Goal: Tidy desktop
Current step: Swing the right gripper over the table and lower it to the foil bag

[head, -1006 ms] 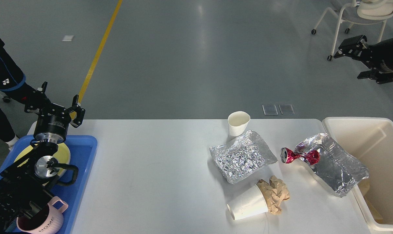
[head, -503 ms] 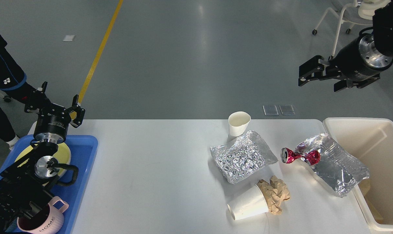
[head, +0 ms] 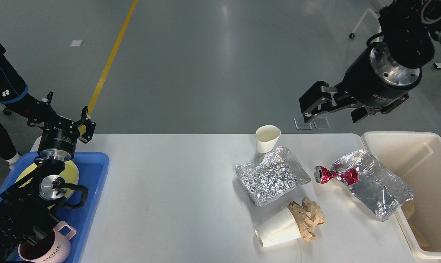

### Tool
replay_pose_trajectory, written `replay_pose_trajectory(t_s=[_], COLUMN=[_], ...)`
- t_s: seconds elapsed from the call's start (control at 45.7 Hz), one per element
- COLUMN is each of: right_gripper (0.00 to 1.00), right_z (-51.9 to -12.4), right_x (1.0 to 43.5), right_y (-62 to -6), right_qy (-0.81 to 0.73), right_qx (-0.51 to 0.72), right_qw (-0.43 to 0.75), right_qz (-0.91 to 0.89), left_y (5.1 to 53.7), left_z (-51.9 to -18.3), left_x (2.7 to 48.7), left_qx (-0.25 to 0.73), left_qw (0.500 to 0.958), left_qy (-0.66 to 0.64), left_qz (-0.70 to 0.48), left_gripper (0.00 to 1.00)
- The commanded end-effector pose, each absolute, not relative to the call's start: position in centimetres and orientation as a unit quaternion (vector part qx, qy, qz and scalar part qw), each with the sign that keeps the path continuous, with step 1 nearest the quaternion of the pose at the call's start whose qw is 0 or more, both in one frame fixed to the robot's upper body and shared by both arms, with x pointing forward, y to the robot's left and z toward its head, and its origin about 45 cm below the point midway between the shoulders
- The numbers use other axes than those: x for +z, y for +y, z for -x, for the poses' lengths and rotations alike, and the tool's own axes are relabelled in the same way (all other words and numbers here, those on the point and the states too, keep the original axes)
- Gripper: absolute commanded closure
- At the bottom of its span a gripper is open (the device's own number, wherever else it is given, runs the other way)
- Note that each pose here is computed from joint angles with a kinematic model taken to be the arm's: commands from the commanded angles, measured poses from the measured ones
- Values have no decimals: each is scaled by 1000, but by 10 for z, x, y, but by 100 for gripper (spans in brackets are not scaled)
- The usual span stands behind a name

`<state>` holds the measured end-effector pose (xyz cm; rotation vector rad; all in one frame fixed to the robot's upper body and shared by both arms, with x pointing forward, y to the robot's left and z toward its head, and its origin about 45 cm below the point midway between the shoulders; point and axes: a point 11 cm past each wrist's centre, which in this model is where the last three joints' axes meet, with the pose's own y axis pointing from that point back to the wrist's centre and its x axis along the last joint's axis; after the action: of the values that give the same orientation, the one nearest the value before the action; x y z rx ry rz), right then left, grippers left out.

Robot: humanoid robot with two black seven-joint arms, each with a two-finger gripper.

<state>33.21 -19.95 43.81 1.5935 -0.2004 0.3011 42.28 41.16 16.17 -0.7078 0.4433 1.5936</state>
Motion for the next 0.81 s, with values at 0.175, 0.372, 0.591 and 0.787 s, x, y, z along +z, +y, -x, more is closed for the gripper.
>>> replay_pose_trajectory(t_s=[0.175,0.372,0.591,0.787], right_gripper=[0,0,0,0], right_z=[-331,-337,-355,-386], right_x=[423,380,339,317], right_y=[-205,-225,-256,-263], right_qy=[-91,-103,-154,-191], right_qx=[108,69,22,6], right_qw=[679,685,676,652], right_qz=[-721,-718,-721,-734], left_y=[411,411,411,412], left_z=[-423,-423,-423,-423], left_x=[162,162,162,162], left_qx=[693,693,693,694], left_qw=[622,622,622,622], left_qy=[193,193,193,193], left_qz=[308,308,308,308], left_gripper=[3,3,3,3])
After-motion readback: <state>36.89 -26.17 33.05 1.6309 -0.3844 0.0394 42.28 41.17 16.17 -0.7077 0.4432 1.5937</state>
